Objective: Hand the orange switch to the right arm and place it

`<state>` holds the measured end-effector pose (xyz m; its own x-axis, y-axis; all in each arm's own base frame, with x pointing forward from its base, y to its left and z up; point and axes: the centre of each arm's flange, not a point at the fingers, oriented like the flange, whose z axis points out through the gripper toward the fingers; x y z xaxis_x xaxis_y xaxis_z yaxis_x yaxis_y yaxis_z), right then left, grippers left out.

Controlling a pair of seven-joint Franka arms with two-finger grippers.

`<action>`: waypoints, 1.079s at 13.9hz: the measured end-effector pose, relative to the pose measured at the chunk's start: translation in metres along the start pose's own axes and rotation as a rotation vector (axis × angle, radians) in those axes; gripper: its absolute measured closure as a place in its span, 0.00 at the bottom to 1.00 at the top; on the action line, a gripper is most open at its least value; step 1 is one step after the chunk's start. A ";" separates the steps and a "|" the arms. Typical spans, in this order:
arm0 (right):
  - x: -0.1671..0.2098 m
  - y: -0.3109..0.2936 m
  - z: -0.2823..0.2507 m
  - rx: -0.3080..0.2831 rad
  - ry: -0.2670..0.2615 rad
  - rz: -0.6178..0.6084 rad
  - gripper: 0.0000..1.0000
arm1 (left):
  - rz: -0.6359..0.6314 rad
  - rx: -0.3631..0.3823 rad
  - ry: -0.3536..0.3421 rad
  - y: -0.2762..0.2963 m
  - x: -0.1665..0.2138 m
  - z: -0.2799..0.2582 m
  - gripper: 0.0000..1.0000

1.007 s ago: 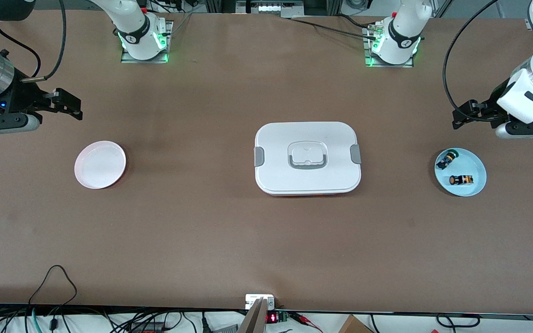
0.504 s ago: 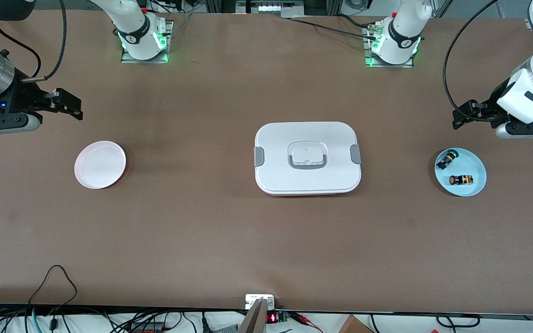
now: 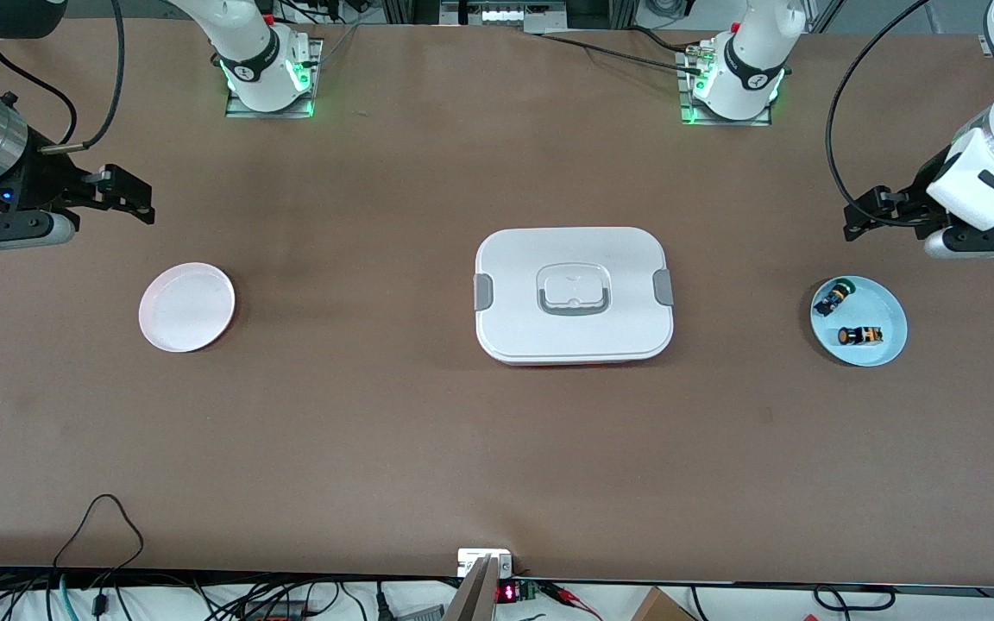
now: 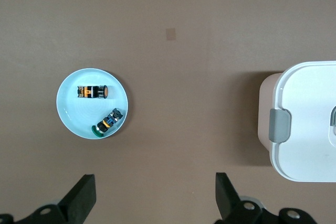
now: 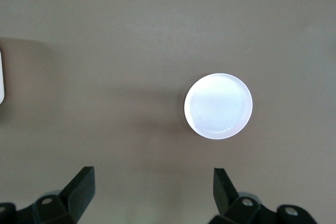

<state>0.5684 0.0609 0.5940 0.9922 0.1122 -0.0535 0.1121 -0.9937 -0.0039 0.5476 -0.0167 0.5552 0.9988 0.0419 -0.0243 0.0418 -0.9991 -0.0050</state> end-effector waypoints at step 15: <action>0.000 0.000 0.000 0.000 0.001 -0.001 0.00 | -0.074 0.000 -0.128 -0.043 0.044 0.052 0.00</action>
<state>0.5685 0.0612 0.5941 0.9922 0.1127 -0.0529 0.1126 -0.9936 -0.0039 0.5885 0.0287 0.5025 0.9818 0.1153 -0.1509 0.1149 -0.9933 -0.0111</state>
